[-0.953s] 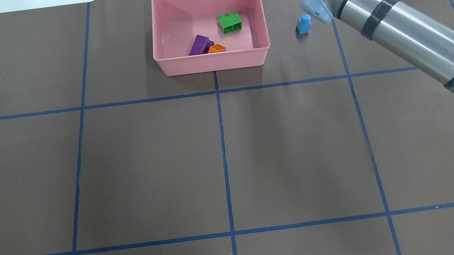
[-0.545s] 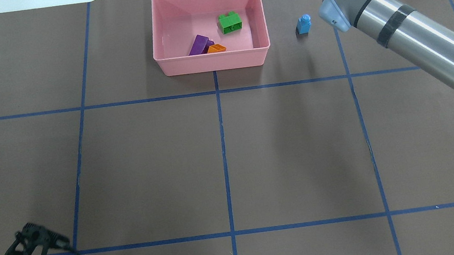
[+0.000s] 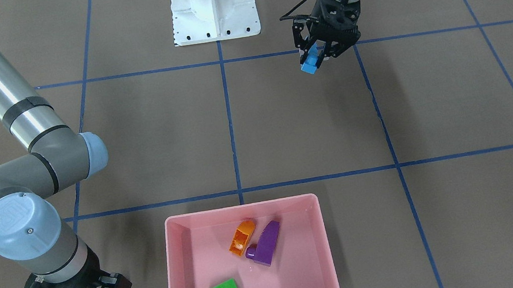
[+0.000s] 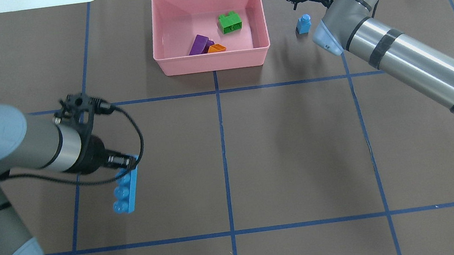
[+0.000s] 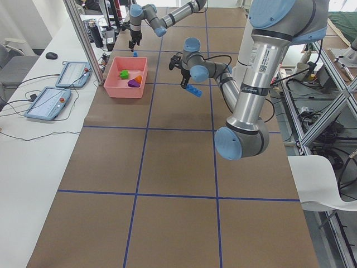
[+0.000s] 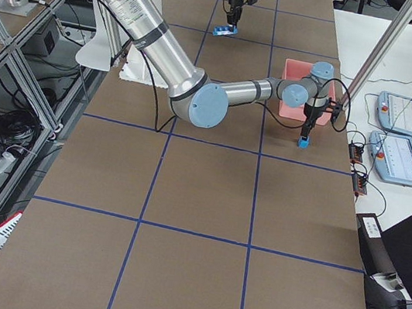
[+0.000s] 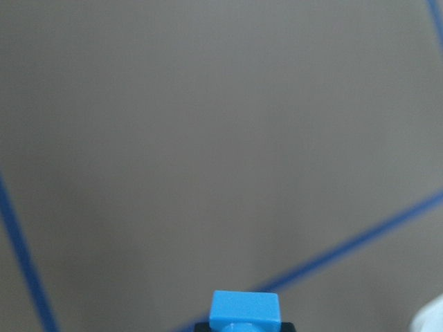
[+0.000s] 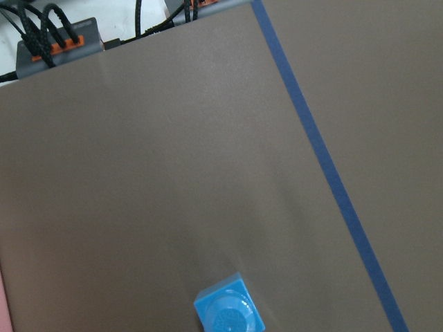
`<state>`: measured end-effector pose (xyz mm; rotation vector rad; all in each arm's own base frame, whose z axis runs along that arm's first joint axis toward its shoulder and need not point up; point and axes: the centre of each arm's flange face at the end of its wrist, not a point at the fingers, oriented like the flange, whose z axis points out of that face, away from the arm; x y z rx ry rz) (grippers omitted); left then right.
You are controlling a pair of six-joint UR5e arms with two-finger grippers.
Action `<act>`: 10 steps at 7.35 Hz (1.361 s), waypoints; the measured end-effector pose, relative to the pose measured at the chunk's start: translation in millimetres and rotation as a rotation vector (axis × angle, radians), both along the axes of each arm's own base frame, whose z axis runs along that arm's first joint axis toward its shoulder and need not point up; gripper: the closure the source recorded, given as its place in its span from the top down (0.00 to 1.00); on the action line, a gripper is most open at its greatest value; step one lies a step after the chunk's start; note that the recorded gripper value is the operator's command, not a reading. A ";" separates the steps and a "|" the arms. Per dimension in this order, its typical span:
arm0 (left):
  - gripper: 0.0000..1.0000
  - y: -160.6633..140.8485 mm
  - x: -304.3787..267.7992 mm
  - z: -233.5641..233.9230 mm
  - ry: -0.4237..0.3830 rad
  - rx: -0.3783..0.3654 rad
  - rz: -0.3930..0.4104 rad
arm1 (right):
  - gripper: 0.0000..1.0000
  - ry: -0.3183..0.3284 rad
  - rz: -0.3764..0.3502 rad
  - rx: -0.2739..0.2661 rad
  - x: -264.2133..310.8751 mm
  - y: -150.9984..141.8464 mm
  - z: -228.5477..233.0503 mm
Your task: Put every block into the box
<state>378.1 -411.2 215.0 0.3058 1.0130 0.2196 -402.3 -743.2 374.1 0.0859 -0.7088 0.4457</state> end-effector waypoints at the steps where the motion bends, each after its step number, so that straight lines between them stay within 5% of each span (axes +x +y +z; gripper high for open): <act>1: 0.00 -46.9 1.3 -32.9 0.014 0.009 -0.056 | 1.00 0.005 -0.003 0.008 -7.3 1.8 14.8; 3: 0.00 -137.3 -6.5 -81.6 0.019 0.011 -0.162 | 0.96 0.022 -0.007 0.015 -19.9 5.5 30.4; 4: 0.00 -182.6 -3.6 -105.1 0.019 0.011 -0.203 | 0.72 0.025 -0.008 0.022 -25.5 6.8 33.5; 5: 0.00 -223.3 11.4 -118.6 0.024 0.014 -0.227 | 0.10 0.025 -0.010 0.028 -30.3 8.1 35.1; 6: 0.00 -261.0 31.2 -119.3 0.038 0.022 -0.261 | 0.00 0.025 -0.010 0.032 -32.8 8.4 34.6; 8: 0.00 -310.0 60.3 -117.2 0.038 0.037 -0.337 | 0.00 0.029 -0.007 0.041 -35.0 7.0 31.6; 9: 0.59 -325.0 73.4 -114.1 0.028 0.046 -0.366 | 0.00 0.026 -0.007 0.047 -35.8 5.5 26.6; 10: 1.00 -332.7 86.2 -105.0 0.018 0.060 -0.384 | 0.00 0.018 -0.001 0.054 -31.6 0.2 17.2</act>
